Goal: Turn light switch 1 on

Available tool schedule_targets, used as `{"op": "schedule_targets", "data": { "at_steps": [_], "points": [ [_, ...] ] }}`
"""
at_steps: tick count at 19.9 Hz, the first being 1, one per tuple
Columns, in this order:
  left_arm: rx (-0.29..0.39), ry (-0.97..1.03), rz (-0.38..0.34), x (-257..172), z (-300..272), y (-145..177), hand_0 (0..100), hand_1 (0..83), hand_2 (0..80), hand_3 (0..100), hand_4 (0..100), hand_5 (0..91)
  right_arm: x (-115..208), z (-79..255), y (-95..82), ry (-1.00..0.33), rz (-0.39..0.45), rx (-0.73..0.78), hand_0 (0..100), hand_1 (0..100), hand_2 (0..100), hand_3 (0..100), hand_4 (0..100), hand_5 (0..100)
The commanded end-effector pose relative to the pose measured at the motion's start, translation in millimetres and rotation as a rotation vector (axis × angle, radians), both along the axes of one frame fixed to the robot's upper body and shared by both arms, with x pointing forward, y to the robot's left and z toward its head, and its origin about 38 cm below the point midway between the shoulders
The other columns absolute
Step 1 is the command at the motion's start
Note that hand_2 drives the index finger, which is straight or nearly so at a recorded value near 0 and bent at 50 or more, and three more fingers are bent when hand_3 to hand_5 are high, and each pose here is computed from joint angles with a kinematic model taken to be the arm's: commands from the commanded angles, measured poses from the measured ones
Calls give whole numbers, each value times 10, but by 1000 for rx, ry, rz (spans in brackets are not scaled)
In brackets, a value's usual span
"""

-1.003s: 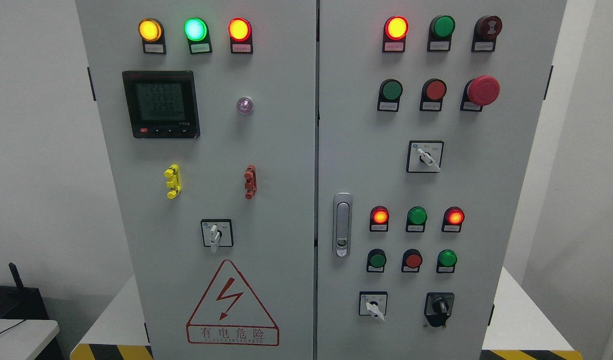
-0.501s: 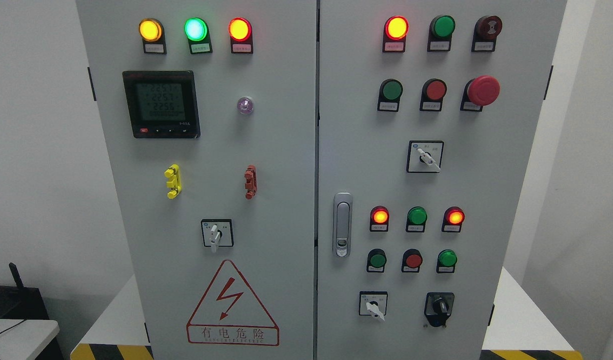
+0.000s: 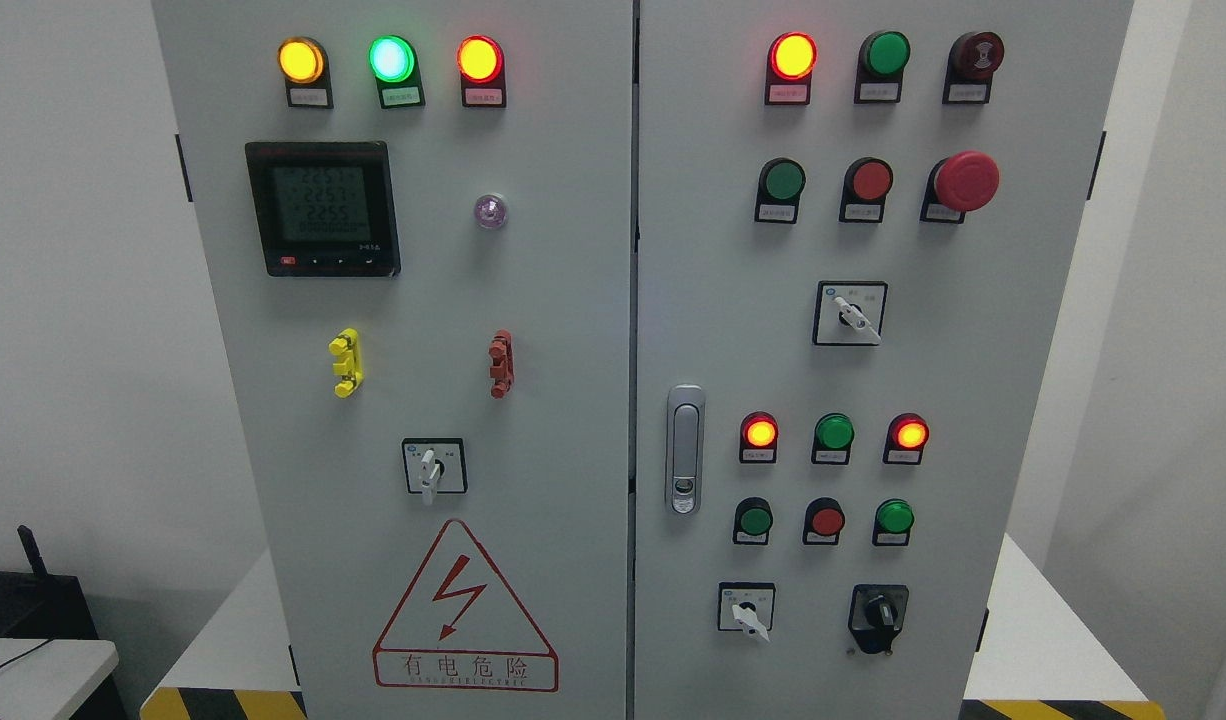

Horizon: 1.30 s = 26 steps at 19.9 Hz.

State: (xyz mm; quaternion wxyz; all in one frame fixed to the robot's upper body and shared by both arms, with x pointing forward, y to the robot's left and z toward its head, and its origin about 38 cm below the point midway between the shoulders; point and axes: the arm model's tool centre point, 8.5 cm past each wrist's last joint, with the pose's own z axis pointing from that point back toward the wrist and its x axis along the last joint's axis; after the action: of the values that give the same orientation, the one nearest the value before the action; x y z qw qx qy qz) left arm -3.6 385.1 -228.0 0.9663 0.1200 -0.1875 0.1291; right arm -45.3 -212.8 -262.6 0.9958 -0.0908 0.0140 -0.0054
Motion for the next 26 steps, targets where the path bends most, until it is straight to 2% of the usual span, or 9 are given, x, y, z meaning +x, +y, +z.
{"op": "schedule_targets", "data": {
  "at_steps": [1, 6, 10, 12, 14, 17, 21, 24, 26],
  "points": [
    [373, -357, 83, 695, 1039, 1235, 384, 153, 10, 256, 347, 0, 7, 0, 14, -1, 27, 3, 120, 389, 0, 0, 0, 0],
    [563, -578, 5, 1246, 1873, 1493, 402, 155, 72, 311, 402, 20, 7, 0, 4, 0, 28, 2, 120, 389, 0, 0, 0, 0],
    [702, -752, -61, 1607, 2601, 1533, 409, 166, 134, 382, 477, 116, 7, 0, 4, 0, 28, 2, 120, 389, 0, 0, 0, 0],
    [748, -835, -96, 1766, 2918, 1493, 415, 169, 200, 434, 534, 202, 7, 0, 14, -1, 27, 3, 120, 389, 0, 0, 0, 0],
    [772, -910, -135, 1906, 3174, 1415, 434, 147, 268, 486, 588, 302, -3, 0, 4, 1, 27, 2, 120, 389, 0, 0, 0, 0],
    [819, -1017, -243, 2044, 3529, 1268, 448, 115, 354, 555, 653, 427, 7, 0, 14, -1, 27, 3, 120, 389, 0, 0, 0, 0],
    [862, -1153, -345, 2238, 3815, 1053, 415, 126, 405, 625, 718, 586, 7, 0, 4, 0, 28, 2, 120, 389, 0, 0, 0, 0],
    [835, -1291, -366, 2476, 4052, 843, 393, 145, 436, 671, 752, 665, 7, 0, 4, 0, 28, 2, 120, 389, 0, 0, 0, 0],
    [809, -1354, -398, 2616, 4152, 679, 383, 167, 446, 680, 758, 682, 7, 0, 4, 0, 28, 2, 120, 389, 0, 0, 0, 0]
  ]
}}
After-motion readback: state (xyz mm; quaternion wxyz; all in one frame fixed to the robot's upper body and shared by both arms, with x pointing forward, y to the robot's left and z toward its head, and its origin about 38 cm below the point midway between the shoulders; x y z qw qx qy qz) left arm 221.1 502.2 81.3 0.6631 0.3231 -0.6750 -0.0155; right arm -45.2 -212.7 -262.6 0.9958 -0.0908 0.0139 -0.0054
